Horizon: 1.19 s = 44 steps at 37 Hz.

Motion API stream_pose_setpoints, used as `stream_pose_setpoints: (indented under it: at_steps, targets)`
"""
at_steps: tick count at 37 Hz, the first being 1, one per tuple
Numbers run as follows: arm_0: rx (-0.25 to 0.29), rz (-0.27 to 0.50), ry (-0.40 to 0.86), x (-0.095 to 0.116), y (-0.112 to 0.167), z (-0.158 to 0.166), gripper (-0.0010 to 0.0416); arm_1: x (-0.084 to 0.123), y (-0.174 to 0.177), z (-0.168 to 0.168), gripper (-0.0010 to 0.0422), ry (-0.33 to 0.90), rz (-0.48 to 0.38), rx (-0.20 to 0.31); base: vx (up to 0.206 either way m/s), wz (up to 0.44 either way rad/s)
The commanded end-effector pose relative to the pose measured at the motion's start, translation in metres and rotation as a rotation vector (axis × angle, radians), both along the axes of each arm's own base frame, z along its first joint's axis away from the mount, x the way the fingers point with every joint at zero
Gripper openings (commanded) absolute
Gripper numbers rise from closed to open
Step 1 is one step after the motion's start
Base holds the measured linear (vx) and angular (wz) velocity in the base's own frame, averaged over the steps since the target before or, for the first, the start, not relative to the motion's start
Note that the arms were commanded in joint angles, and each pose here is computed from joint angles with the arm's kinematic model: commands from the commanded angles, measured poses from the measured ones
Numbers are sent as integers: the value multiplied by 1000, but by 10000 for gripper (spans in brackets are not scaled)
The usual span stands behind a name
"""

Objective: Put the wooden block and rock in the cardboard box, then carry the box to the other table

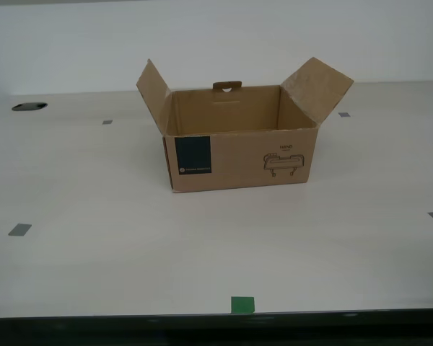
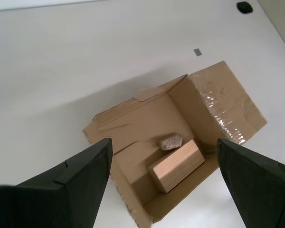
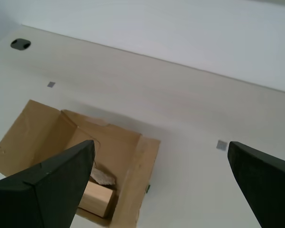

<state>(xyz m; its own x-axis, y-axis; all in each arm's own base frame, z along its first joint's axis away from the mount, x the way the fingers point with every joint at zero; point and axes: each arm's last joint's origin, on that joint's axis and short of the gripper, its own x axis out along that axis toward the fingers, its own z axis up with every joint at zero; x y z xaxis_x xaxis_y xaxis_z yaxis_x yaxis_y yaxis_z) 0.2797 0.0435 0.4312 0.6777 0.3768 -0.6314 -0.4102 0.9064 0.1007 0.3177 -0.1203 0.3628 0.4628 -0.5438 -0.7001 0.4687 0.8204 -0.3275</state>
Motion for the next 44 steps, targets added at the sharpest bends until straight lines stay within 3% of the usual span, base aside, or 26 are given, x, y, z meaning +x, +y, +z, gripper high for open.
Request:
stream_pose_setpoints:
  at_steps: [1, 24, 32, 44]
  targets:
    - [-13, -5, 36, -1, -4, -7, 389, 0, 7, -2, 295, 21, 8, 14, 0, 0]
    - [-35, -7, 255, 11, -3, -94, 390, 1, 15, -55, 295, 171, 54, 44, 0, 0]
    - [57, 37, 318, 15, 0, -119, 389, -1, 16, -65, 295, 199, 55, 51, 0, 0]
    - [51, 33, 371, 40, 3, -145, 389, -4, 16, -87, 295, 259, 68, 29, 0, 0]
